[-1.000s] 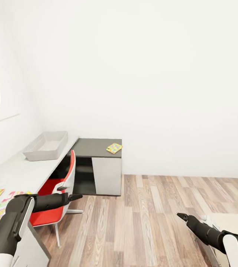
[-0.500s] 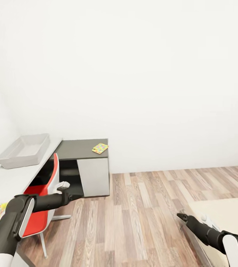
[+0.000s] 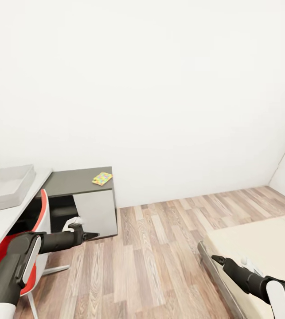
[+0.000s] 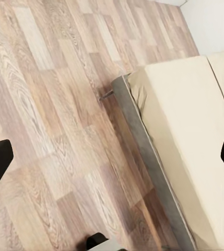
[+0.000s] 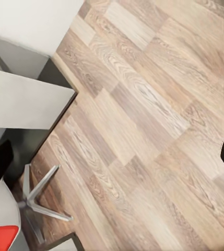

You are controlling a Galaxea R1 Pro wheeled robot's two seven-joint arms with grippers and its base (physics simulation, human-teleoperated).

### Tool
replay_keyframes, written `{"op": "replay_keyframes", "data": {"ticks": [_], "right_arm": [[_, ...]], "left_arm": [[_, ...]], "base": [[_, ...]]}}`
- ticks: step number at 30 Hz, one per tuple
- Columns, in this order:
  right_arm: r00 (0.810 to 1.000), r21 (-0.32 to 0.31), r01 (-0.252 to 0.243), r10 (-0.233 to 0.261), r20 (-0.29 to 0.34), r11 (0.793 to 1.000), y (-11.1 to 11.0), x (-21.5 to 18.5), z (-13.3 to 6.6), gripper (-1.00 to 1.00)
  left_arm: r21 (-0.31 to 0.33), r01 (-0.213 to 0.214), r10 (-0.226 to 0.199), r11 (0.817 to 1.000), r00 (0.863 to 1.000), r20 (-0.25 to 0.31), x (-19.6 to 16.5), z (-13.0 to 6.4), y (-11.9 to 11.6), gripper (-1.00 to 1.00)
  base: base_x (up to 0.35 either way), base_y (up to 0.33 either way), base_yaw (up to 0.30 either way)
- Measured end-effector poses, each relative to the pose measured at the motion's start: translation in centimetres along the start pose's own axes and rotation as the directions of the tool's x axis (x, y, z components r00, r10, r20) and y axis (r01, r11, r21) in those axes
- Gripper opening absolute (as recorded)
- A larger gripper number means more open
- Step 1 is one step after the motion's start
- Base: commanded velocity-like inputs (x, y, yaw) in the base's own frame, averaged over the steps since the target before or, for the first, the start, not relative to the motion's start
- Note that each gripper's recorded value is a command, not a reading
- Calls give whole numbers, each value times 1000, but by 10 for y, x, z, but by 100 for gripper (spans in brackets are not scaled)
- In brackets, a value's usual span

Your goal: Put all the toys in the child's room - the three board games (two on the bed and one on the table), the two jigsaw puzzles on the table, and the tennis ball on the table - inside the toy box on the table in the child's room.

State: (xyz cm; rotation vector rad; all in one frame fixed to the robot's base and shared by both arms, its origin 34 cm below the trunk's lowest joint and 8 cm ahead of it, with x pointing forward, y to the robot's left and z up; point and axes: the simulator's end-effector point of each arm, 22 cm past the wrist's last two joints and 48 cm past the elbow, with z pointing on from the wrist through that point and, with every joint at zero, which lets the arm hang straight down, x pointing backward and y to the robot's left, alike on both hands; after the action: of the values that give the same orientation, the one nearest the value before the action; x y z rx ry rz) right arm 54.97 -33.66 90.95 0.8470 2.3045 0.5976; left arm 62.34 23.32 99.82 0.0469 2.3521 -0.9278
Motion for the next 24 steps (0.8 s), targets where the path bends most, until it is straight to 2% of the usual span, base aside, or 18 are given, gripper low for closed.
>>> {"op": "replay_keyframes", "data": {"ticks": [24], "right_arm": [[998, 32, -33, 35, -60, 999, -18, 22, 14, 100]], "left_arm": [[-14, 13, -13, 1000, 1000, -13, 6, 5, 8, 100]], "base": [[0, 0, -275]]}}
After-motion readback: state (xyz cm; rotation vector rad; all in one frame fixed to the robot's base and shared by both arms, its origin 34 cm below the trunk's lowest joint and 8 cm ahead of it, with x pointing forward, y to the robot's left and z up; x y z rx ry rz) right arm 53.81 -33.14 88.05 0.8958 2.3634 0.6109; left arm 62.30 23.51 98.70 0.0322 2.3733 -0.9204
